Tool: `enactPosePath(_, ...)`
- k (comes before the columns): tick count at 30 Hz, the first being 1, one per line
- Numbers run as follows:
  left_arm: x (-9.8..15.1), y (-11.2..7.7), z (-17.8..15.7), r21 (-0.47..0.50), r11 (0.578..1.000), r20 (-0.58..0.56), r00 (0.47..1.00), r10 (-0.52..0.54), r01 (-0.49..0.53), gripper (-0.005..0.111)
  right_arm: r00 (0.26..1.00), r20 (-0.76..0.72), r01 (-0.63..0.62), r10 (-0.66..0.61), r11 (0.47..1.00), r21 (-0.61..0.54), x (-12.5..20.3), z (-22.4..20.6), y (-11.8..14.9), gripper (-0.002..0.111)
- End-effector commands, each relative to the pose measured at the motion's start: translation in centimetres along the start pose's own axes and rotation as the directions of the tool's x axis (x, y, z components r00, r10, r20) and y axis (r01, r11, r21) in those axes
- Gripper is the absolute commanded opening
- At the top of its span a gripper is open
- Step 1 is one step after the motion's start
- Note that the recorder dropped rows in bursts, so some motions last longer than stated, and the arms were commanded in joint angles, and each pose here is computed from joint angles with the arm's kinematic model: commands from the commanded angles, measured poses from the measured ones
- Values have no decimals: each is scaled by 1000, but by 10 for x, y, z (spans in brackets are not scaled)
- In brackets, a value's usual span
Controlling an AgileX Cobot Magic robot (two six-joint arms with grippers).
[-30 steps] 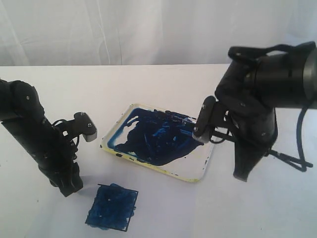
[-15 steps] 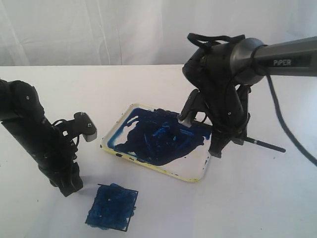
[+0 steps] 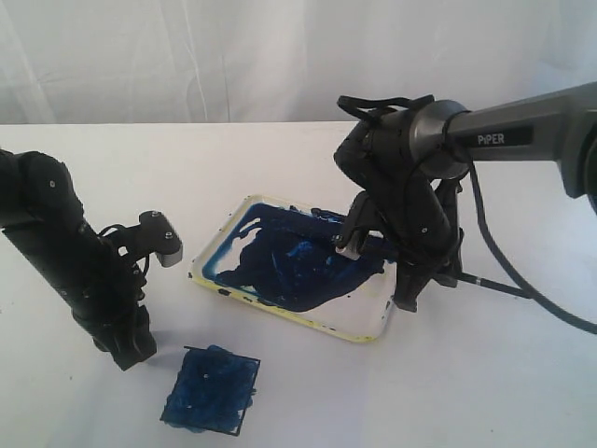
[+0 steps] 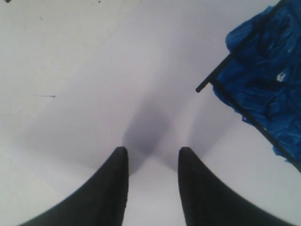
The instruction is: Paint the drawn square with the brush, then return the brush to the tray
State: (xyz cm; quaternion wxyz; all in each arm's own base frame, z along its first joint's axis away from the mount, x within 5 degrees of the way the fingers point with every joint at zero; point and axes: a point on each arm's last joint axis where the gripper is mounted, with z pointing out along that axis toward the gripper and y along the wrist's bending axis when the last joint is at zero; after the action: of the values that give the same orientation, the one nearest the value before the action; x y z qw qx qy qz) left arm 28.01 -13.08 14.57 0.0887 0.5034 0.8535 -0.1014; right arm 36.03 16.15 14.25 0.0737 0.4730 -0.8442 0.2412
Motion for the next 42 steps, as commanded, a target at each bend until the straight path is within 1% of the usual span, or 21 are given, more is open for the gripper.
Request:
enactPosePath(1,8,-4,8,46,999,-61,998,8,-5,42,1000,-3,2,-2,1000,-6,1,0,-2,27)
enactPosePath(3,8,-4,8,46,999,-61,998,8,-5,42,1000,0,-3,3,1000,-19,1,0,-1,41)
enactPosePath(5,8,-4,8,46,999,-61,998,8,-5,42,1000,2,-5,5,1000,-26,1,0,0,52)
enactPosePath(6,8,-4,8,44,999,-59,998,8,-5,42,1000,3,-8,8,1000,-25,1,0,0,56)
enactPosePath(8,7,-3,8,40,999,-57,998,8,-6,42,1000,6,-9,9,1000,-24,1,-1,-1,61)
enactPosePath(14,2,-1,2,20,1000,-31,999,10,-9,42,995,43,-85,87,996,-42,7,-15,-3,61)
enactPosePath(18,-6,-1,-15,6,999,1,999,-34,34,42,982,139,-121,131,989,-79,8,-30,-4,61)
enactPosePath(21,-8,-4,-30,0,999,23,999,-38,38,42,968,197,-141,158,985,-97,10,-40,-5,61)
enactPosePath(25,-10,-8,-47,-30,999,63,998,-26,28,42,954,223,-172,202,974,-147,16,-52,-3,61)
enactPosePath(26,-9,-10,-52,-28,999,68,997,-40,42,42,949,228,-186,220,970,-159,18,-55,-3,61)
enactPosePath(29,-9,-14,-63,-38,995,93,991,-93,97,42,930,242,-239,276,955,-174,22,-63,-4,58)
enactPosePath(32,-8,-15,-71,-60,988,107,985,-135,142,42,914,256,-271,315,943,-195,28,-72,-5,53)
enactPosePath(34,-7,-15,-74,-78,981,101,980,-171,179,42,902,274,-278,332,935,-218,31,-79,-5,47)
enactPosePath(37,-2,-13,-77,-110,955,76,960,-268,276,40,889,296,-286,349,928,-237,36,-87,-5,37)
enactPosePath(39,1,-11,-77,-142,935,59,946,-320,325,36,880,306,-297,363,924,-242,39,-92,-5,30)
enactPosePath(42,6,-8,-78,-191,908,32,927,-375,374,19,859,314,-328,405,905,-270,45,-98,-8,19)
